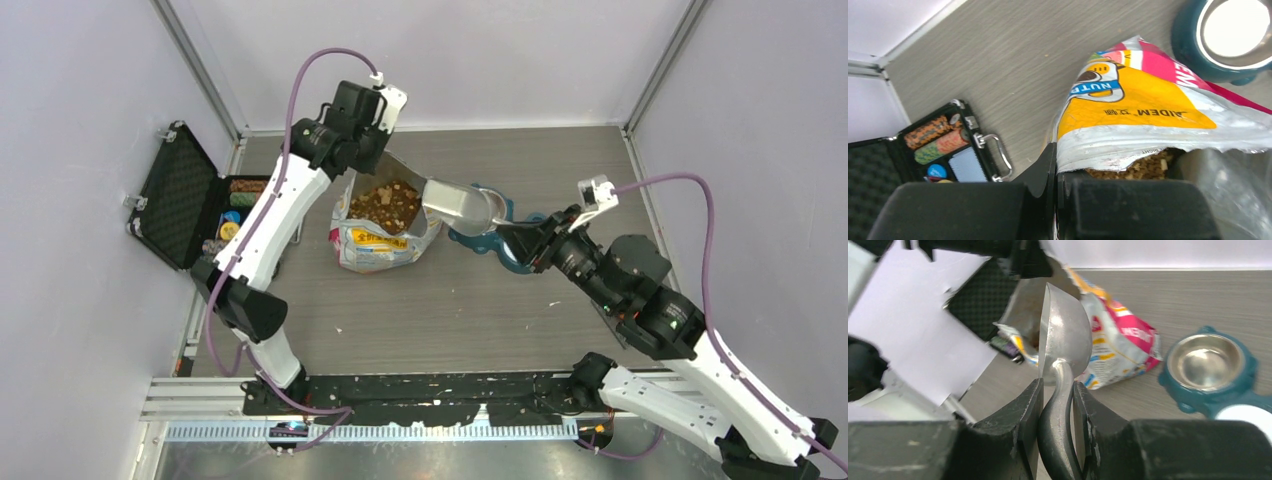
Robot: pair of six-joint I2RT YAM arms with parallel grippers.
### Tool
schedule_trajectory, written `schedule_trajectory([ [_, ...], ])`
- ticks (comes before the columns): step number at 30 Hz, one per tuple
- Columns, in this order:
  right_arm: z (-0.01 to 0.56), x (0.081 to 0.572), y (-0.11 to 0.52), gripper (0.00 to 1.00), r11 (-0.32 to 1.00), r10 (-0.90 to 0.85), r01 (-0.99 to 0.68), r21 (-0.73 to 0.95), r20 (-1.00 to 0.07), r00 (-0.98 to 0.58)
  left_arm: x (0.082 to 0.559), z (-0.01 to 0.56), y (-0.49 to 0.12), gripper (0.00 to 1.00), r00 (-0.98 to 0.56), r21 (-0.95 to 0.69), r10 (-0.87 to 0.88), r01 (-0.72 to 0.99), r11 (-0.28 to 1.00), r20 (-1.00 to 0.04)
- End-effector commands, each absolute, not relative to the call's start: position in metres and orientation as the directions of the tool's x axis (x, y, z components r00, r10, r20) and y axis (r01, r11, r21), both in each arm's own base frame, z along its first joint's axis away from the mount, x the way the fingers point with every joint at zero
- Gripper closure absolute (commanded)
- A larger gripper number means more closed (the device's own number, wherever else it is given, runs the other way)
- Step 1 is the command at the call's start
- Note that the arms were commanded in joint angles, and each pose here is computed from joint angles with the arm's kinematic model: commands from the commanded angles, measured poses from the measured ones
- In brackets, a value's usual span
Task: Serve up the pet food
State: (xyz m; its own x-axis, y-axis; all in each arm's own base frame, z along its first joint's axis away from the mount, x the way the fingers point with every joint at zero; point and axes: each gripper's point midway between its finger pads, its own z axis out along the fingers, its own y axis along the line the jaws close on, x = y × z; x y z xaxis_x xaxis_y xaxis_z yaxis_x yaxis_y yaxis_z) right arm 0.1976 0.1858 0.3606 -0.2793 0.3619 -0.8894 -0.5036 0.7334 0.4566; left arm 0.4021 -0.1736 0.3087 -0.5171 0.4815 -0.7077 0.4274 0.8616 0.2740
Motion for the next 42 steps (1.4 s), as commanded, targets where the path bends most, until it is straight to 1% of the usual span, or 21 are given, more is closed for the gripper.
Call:
schedule_trajectory([
  [1, 0.409, 0.169, 0.228, 0.95, 0.544, 0.286, -0.739, 0.397, -0.916, -0.282, 0.382, 0.410, -0.191, 1.00, -0.289, 0.122, 0.257, 0.413, 0.902, -0.922],
  [2, 0.409, 0.163, 0.234, 0.95, 0.509, 0.264, -0.766, 0.393, -0.918, -0.296, 0.379, 0.410, -0.191, 1.00, -0.288, 0.114, 0.249, 0.413, 0.904, -0.925],
  [4, 0.404, 0.165, 0.241, 0.95, 0.504, 0.240, -0.758, 0.413, -0.911, -0.336, 0.374, 0.409, -0.192, 1.00, -0.284, 0.121, 0.250, 0.404, 0.907, -0.926],
  [10, 0.392, 0.183, 0.256, 0.95, 0.568, 0.219, -0.682, 0.460, -0.884, -0.413, 0.360, 0.400, -0.194, 1.00, -0.279, 0.158, 0.280, 0.388, 0.908, -0.919],
  [11, 0.387, 0.193, 0.258, 0.95, 0.611, 0.217, -0.649, 0.453, -0.884, -0.413, 0.357, 0.399, -0.196, 1.00, -0.275, 0.162, 0.282, 0.390, 0.907, -0.919],
  [12, 0.387, 0.192, 0.260, 0.95, 0.627, 0.206, -0.640, 0.443, -0.887, -0.413, 0.353, 0.398, -0.199, 1.00, -0.270, 0.161, 0.286, 0.403, 0.901, -0.919],
  [13, 0.381, 0.206, 0.257, 0.95, 0.695, 0.210, -0.581, 0.424, -0.892, -0.401, 0.349, 0.398, -0.202, 1.00, -0.264, 0.158, 0.287, 0.422, 0.893, -0.921],
  [14, 0.381, 0.205, 0.256, 0.95, 0.718, 0.197, -0.563, 0.409, -0.896, -0.399, 0.346, 0.398, -0.205, 1.00, -0.259, 0.154, 0.287, 0.435, 0.887, -0.922],
  [15, 0.376, 0.216, 0.252, 0.95, 0.770, 0.201, -0.506, 0.389, -0.900, -0.387, 0.344, 0.398, -0.206, 1.00, -0.258, 0.151, 0.286, 0.439, 0.886, -0.923],
  [18, 0.364, 0.221, 0.261, 0.95, 0.817, 0.171, -0.456, 0.353, -0.904, -0.392, 0.336, 0.397, -0.209, 1.00, -0.266, 0.129, 0.268, 0.445, 0.886, -0.926],
  [23, 0.337, 0.236, 0.274, 0.95, 0.910, 0.087, -0.339, 0.239, -0.909, -0.407, 0.317, 0.393, -0.225, 1.00, -0.265, 0.077, 0.242, 0.511, 0.856, -0.934],
  [26, 0.321, 0.240, 0.285, 0.95, 0.936, 0.063, -0.289, 0.200, -0.904, -0.422, 0.314, 0.392, -0.227, 1.00, -0.262, 0.068, 0.233, 0.515, 0.854, -0.936],
  [30, 0.296, 0.243, 0.283, 0.95, 0.964, 0.066, -0.198, 0.175, -0.885, -0.460, 0.312, 0.385, -0.229, 1.00, -0.279, 0.064, 0.242, 0.524, 0.850, -0.929],
  [35, 0.266, 0.244, 0.289, 0.95, 0.978, 0.020, -0.171, 0.123, -0.860, -0.510, 0.306, 0.380, -0.236, 1.00, -0.277, 0.055, 0.245, 0.552, 0.832, -0.929],
  [42, 0.233, 0.246, 0.330, 0.95, 0.955, -0.013, -0.249, 0.161, -0.816, -0.577, 0.304, 0.370, -0.241, 1.00, -0.290, 0.052, 0.261, 0.571, 0.819, -0.921],
])
